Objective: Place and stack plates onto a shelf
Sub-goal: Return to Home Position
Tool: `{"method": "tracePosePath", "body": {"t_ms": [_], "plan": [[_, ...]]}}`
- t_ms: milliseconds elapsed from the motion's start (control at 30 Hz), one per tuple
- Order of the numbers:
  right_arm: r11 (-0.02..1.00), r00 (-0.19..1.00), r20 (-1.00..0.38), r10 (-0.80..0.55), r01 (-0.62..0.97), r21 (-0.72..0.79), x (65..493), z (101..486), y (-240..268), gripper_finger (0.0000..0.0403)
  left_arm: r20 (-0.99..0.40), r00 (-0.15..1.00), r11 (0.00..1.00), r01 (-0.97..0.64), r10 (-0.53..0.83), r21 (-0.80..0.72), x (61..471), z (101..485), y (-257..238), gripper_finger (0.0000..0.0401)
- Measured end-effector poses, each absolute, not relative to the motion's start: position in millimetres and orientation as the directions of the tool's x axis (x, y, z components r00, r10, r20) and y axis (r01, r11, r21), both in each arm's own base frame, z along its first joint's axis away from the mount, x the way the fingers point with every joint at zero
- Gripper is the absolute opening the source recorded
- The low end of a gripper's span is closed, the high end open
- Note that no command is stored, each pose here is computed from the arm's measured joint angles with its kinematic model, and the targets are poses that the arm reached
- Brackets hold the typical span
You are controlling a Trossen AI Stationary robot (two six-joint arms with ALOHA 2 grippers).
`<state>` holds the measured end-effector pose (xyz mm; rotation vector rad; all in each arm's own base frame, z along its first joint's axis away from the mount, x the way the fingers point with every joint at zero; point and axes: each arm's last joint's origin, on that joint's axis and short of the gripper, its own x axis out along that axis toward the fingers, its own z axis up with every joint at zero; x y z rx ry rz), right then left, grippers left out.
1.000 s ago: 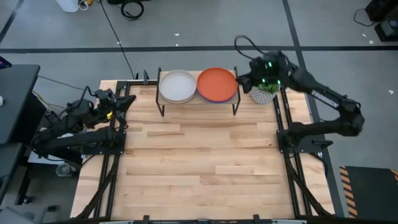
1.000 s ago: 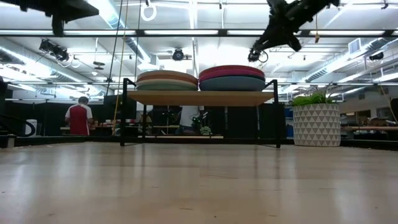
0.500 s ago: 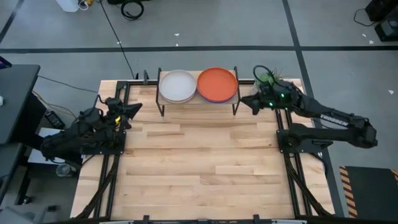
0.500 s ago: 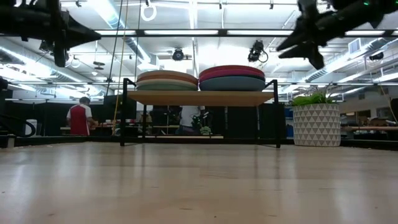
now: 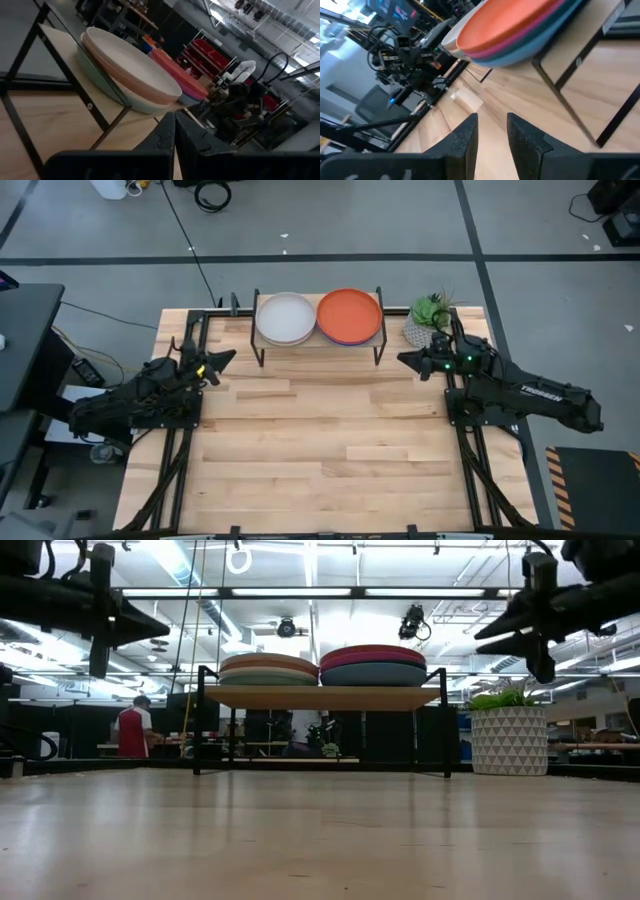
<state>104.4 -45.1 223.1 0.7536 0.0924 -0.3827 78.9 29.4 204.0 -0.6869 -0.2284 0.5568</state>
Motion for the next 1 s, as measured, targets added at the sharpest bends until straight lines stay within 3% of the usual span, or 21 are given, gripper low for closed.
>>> {"method": "tracePosePath", "body": {"t_ms": [300, 533, 633, 767, 1000], "plan": [[0.547, 0.955, -0.166, -0.247, 0.279, 0.789, 100, 187, -37, 0.0109, -0.004, 0.852, 0.646, -0.401, 0.524, -0.649, 83, 193, 29, 0.0011], [0.378, 0.905, -0.265, -0.334, 0.386, 0.842, 99, 154, -38, 0.0109, -0.150, 0.863, 0.650, -0.468, 0.483, -0.598, 83, 178, 26, 0.0011], [0.477, 0.894, -0.266, -0.360, 0.422, 0.771, 101, 152, -40, 0.0109, -0.233, 0.845, 0.664, -0.525, 0.481, -0.533, 82, 170, 25, 0.0011], [0.601, 0.894, -0.275, -0.353, 0.442, 0.666, 101, 152, -40, 0.0109, -0.244, 0.843, 0.690, -0.534, 0.479, -0.489, 81, 168, 25, 0.0011], [0.644, 0.895, -0.272, -0.353, 0.443, 0.624, 101, 152, -40, 0.0109, -0.203, 0.852, 0.704, -0.515, 0.483, -0.489, 82, 173, 26, 0.0011]]}}
